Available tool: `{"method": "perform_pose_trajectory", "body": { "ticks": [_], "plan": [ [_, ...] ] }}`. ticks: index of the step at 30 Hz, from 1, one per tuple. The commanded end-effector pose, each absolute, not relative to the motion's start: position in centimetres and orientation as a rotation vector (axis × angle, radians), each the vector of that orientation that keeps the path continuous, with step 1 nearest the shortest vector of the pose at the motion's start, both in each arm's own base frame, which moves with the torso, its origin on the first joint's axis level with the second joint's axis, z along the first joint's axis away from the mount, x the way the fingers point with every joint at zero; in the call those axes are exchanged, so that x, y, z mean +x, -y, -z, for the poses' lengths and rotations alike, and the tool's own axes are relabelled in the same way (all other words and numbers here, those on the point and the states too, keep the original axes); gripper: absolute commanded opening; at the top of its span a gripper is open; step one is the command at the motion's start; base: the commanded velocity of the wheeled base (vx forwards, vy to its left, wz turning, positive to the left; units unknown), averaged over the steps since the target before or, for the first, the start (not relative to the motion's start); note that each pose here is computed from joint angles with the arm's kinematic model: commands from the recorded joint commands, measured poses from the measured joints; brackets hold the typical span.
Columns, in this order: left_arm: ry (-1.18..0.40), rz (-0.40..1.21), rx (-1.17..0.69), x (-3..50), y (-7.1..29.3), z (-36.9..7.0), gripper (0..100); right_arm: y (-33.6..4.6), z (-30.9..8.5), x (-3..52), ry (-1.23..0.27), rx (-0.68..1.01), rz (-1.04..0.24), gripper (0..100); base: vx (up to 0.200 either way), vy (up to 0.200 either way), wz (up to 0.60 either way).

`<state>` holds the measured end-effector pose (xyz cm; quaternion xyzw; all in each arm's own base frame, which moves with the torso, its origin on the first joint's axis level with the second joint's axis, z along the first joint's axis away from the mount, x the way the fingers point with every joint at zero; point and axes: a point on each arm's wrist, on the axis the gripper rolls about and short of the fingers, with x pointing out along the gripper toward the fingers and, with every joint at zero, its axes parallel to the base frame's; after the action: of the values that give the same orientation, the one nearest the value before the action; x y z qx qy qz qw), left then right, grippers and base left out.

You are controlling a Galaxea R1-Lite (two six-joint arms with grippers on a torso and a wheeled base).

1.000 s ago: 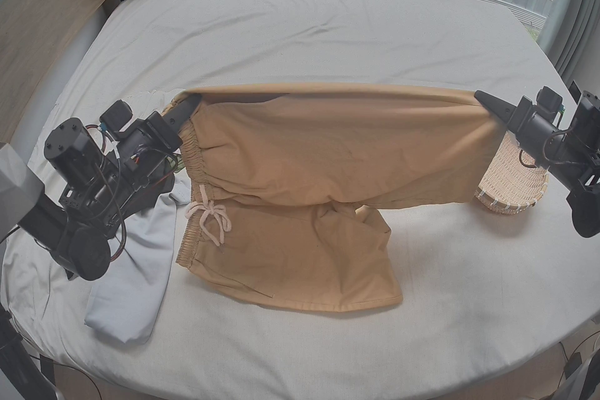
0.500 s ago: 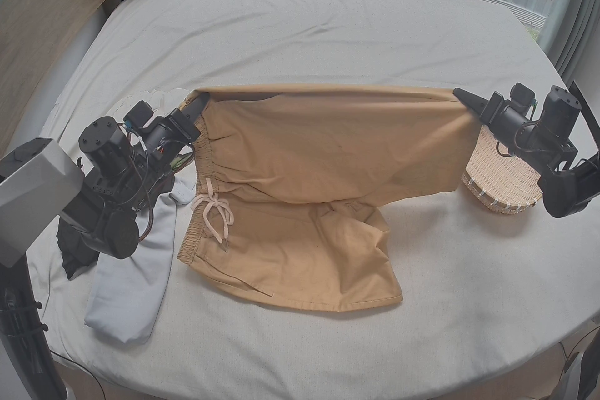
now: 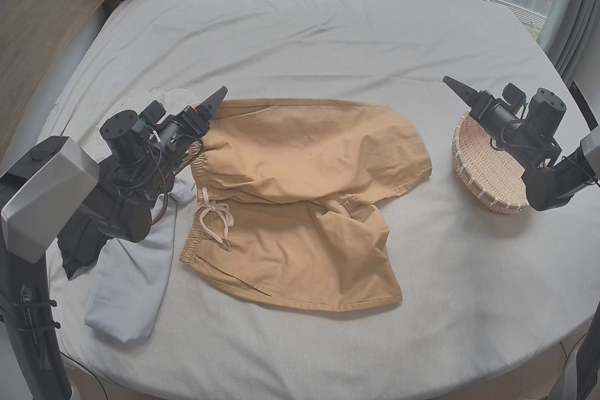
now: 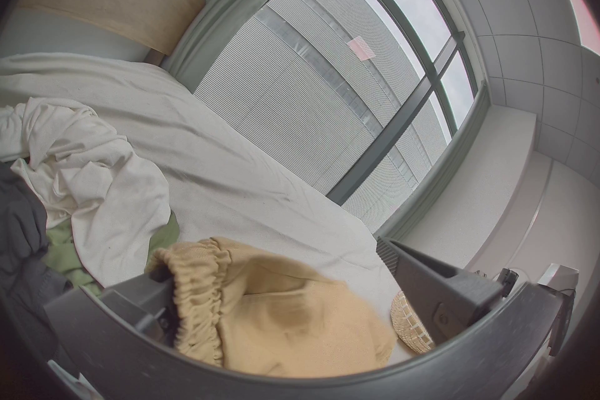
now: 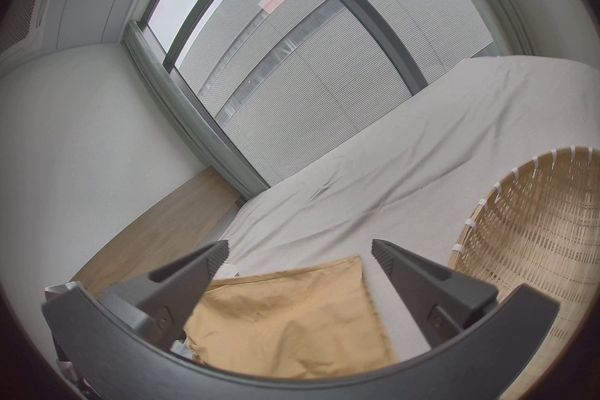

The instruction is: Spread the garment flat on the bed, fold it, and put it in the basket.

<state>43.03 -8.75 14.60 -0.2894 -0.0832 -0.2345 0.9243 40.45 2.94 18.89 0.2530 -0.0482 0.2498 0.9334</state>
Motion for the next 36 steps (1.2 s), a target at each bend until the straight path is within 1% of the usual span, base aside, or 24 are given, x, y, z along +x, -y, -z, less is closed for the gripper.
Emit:
{"method": "perform_pose_trajectory", "body": {
  "ticks": [1,7,9,13,16,21,27,30,32,36],
  "plan": [
    [0.168,0.474,-0.596,43.1,8.9,-14.9,100,-3.9,-19.6,38.2,0.087,0.513,-0.533,100,0.0,0.0,0.0],
    [0.087,0.405,-0.59,41.9,8.3,-13.9,100,-5.5,-18.5,34.3,0.012,0.501,-0.567,100,0.0,0.0,0.0],
    [0.047,0.399,-0.584,40.6,8.1,-13.7,100,-5.9,-17.3,33.1,-0.016,0.489,-0.574,100,0.0,0.0,0.0],
    [-0.015,0.395,-0.57,39.0,7.7,-13.0,100,-6.1,-15.7,31.7,-0.038,0.487,-0.584,100,0.0,0.0,0.0],
    [-0.05,0.373,-0.552,38.2,6.4,-12.4,100,-6.3,-14.4,30.7,-0.06,0.49,-0.59,100,0.0,0.0,0.0],
    [-0.071,0.359,-0.534,36.9,5.4,-12.5,100,-6.9,-12.5,29.5,-0.12,0.495,-0.603,100,0.0,0.0,0.0],
    [-0.189,0.441,-0.533,31.6,5.1,-11.8,100,-8.3,-7.9,28.0,-0.266,0.46,-0.623,100,0.0,0.0,0.0],
    [-0.243,0.496,-0.534,29.2,5.2,-10.9,100,-8.5,-5.4,27.0,-0.37,0.417,-0.621,100,0.0,0.0,0.0],
    [-0.281,0.526,-0.532,28.0,5.4,-9.9,100,-9.0,-4.2,26.3,-0.43,0.405,-0.632,100,0.0,0.0,0.0],
    [-0.309,0.583,-0.5,26.6,5.4,-8.3,100,-9.7,-3.3,25.4,-0.486,0.396,-0.655,100,0.0,0.0,0.0]
  ]
}}
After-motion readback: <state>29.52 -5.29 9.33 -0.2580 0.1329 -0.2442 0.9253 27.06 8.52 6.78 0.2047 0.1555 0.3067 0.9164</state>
